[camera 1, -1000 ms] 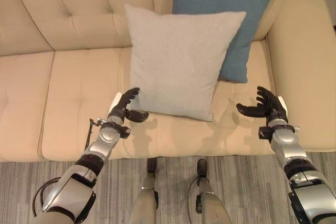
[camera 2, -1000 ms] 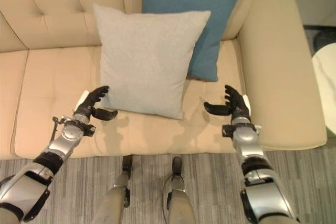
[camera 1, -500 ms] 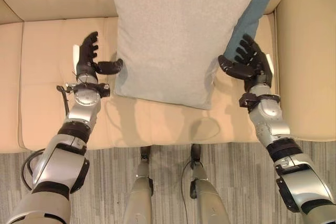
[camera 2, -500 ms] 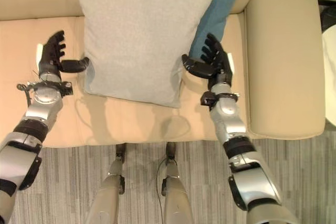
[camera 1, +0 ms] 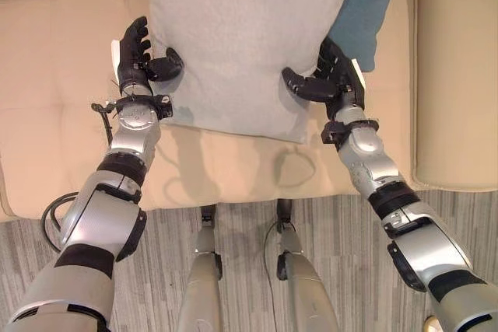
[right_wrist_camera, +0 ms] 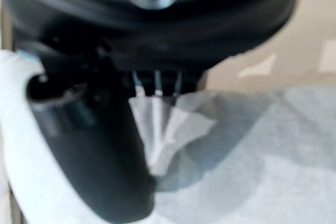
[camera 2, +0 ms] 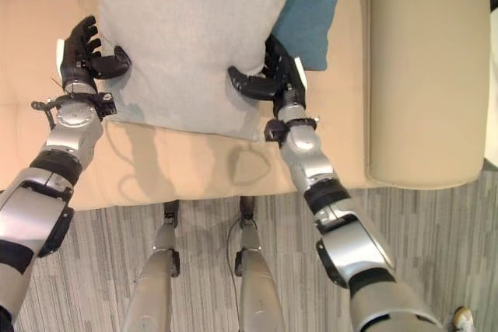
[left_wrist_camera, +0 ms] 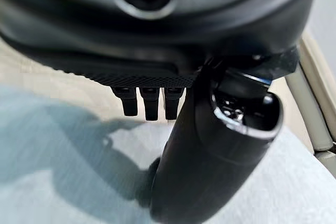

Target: Pick up all the scattered cushions and arrange them neatly on the sofa.

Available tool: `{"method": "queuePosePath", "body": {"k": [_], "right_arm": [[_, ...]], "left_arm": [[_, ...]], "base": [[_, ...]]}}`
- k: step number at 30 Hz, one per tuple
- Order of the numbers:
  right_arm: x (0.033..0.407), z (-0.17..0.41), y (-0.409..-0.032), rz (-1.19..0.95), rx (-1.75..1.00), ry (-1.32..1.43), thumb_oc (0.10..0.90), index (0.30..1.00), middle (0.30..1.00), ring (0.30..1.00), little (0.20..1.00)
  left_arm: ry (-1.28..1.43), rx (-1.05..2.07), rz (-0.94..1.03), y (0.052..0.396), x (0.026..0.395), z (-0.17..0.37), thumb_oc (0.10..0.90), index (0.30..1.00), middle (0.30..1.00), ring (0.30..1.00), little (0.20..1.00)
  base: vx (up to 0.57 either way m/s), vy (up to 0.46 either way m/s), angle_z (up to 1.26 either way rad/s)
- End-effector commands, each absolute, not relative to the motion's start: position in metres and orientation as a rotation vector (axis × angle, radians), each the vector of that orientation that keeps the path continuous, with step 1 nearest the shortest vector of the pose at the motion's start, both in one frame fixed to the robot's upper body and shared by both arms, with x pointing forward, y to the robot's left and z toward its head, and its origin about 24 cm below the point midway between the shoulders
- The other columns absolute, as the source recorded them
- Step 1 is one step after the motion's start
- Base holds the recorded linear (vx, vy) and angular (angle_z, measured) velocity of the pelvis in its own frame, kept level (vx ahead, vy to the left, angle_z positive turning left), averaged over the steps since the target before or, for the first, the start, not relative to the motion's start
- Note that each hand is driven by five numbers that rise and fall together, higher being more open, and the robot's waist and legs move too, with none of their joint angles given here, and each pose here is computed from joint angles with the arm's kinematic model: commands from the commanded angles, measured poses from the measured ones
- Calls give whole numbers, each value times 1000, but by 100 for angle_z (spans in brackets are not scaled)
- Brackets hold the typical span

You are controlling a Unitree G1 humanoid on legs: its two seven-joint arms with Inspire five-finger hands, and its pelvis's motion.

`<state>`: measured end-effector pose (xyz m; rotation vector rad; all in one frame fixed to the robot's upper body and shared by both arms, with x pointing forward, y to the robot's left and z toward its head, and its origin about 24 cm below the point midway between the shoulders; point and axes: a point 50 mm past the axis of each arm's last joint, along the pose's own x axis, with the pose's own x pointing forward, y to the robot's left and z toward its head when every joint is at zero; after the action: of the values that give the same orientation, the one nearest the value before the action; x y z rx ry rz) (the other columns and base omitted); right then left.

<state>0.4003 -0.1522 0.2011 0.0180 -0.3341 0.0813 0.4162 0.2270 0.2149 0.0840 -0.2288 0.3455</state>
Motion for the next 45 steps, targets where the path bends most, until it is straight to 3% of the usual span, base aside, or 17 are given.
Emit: {"method": "queuePosePath", "body": {"k": [1,6,7,8,9,10,11,15,20,25,31,39,45], "right_arm": [[401,275,-114,179,-14,-555,800,900,900,900,900],[409,284,-103,172,-121,-514,800,900,900,900,900],[412,284,-89,191,-183,-477,800,900,900,900,900],[412,285,-89,191,-183,-479,800,900,900,900,900],[413,284,-82,206,-204,-466,558,538,538,538,538],[414,281,-77,214,-217,-446,515,472,472,472,472],[413,280,-71,228,-231,-439,400,300,300,300,300],[413,270,-56,248,-193,-406,400,300,300,300,300],[411,263,-56,247,-160,-407,400,300,300,300,300],[405,247,-79,177,-86,-439,400,300,300,300,300],[392,225,-89,154,-40,-468,400,300,300,300,300],[340,163,-92,294,-15,-438,400,300,300,300,300],[324,147,-107,268,-17,-427,400,300,300,300,300]], "left_arm": [[-426,-2,239,195,422,291,800,900,900,900,900],[-375,-59,137,165,427,284,800,900,900,900,900],[-401,-67,30,138,426,289,706,759,759,759,759],[-402,-67,30,138,426,289,706,759,759,759,759],[-413,-80,-12,127,425,293,400,300,300,300,300],[-422,-82,-47,119,424,296,400,300,300,300,300],[-429,-67,-75,112,423,298,400,300,300,300,300],[-504,-56,-189,76,413,311,400,300,300,300,300],[-557,-66,-245,56,404,314,400,300,300,300,300],[-562,-218,-312,39,392,296,400,300,300,300,300],[-587,-285,-372,36,372,268,400,300,300,300,300],[-521,-297,-351,65,336,196,400,300,300,300,300],[-498,-248,-342,75,322,174,400,300,300,300,300]], "base": [[0,0,0],[0,0,0],[-4,20,-3],[-7,13,-4],[0,0,0],[0,0,0],[-4,14,5],[-2,17,1],[7,13,0],[8,15,-6],[25,14,-4],[100,50,-7],[54,-58,35]]}}
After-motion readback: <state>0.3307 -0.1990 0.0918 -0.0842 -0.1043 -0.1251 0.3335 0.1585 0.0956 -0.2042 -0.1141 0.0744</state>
